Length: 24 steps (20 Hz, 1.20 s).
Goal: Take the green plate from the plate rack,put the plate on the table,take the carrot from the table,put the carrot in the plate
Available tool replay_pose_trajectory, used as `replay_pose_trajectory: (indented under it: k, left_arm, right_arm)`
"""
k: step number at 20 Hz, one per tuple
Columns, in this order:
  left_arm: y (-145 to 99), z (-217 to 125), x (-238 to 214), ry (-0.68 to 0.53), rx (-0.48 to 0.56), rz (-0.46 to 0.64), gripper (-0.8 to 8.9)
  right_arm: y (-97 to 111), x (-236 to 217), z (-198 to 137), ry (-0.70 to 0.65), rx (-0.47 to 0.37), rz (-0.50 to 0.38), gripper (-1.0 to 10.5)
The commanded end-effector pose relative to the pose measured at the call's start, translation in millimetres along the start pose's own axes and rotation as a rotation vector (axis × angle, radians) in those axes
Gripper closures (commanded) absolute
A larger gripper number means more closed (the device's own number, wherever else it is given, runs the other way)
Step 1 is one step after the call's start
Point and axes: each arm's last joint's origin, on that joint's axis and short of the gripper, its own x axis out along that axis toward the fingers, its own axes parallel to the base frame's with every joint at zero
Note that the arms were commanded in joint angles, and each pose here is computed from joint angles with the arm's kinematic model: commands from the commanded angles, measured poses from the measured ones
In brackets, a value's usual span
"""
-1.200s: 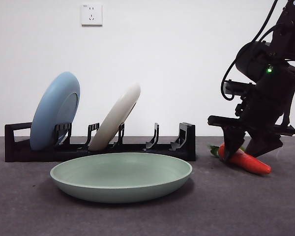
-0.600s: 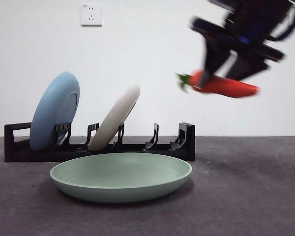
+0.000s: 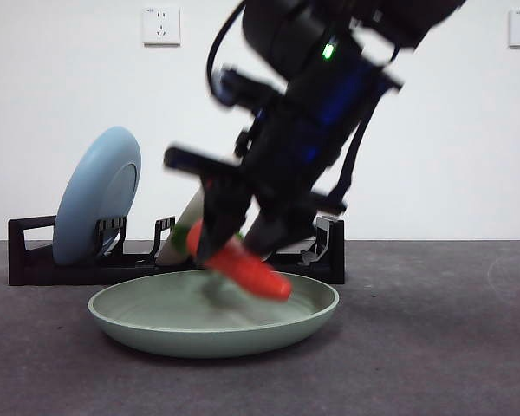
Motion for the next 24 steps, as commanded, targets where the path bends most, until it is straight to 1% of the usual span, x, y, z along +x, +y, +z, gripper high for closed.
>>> replay_pose_trajectory:
  k: [1, 3, 6, 7, 9, 10, 11, 14, 17, 18, 21, 23, 24]
  left_arm:
    - [-0.2, -0.8, 1.3, 0.004, -0.003, 0.001, 2.83]
    - [-0.2, -0.8, 1.3, 0.004, -0.003, 0.001, 2.83]
    - [-0.2, -0.8, 1.3, 0.004, -0.003, 0.001, 2.83]
    - [-0.2, -0.8, 1.3, 0.004, -0.003, 0.001, 2.83]
    - [-0.2, -0.8, 1.3, 0.004, -0.005, 0.001, 2.83]
    - [-0.2, -0.9, 1.3, 0.005, -0.005, 0.001, 2.83]
    - [-0.2, -0.9, 1.3, 0.005, -0.005, 0.001, 2.83]
    - [-0.1, -1.5, 1.3, 0.011, -0.003, 0.003, 2.83]
    - [0.6, -3.0, 1.2, 0.024, 0.004, 0.022, 2.83]
    - [0.7, -4.1, 1.2, 0.036, 0.008, 0.023, 2.83]
    - [1.1, -7.2, 1.0, 0.067, 0.017, 0.027, 2.83]
    - [1.2, -8.7, 0.9, 0.082, 0.022, 0.028, 2.83]
    - [1.4, -10.1, 0.8, 0.096, 0.026, 0.029, 2.83]
  right_arm:
    - [1.8, 14.5, -8.9, 0.031, 0.002, -0.002, 9.6]
    - [2.2, 22.3, -15.1, 0.058, -0.002, -0.005, 9.6]
    - [3.4, 23.8, -16.4, 0.062, -0.011, -0.003, 9.5]
    - [3.4, 23.9, -16.0, 0.058, -0.013, -0.002, 8.8]
    - [3.2, 23.8, -16.7, 0.066, -0.011, -0.003, 6.0]
    - [3.1, 23.8, -17.5, 0.074, -0.012, -0.005, 4.2]
    - [3.5, 23.7, -18.3, 0.081, -0.012, -0.006, 3.3]
    - [4.4, 13.6, -14.0, 0.082, -0.012, -0.008, 3.2]
    - [7.9, -18.6, 1.9, 0.025, -0.013, -0.001, 3.2]
    - [9.2, -38.1, 8.4, 0.000, -0.013, -0.013, 3.2]
    - [12.4, -102.5, 16.6, -0.031, -0.015, 0.003, 3.2]
    - [13.0, -151.0, 10.5, -0.022, -0.019, 0.005, 3.2]
    - [12.8, -176.4, 3.6, -0.009, -0.018, 0.021, 3.2]
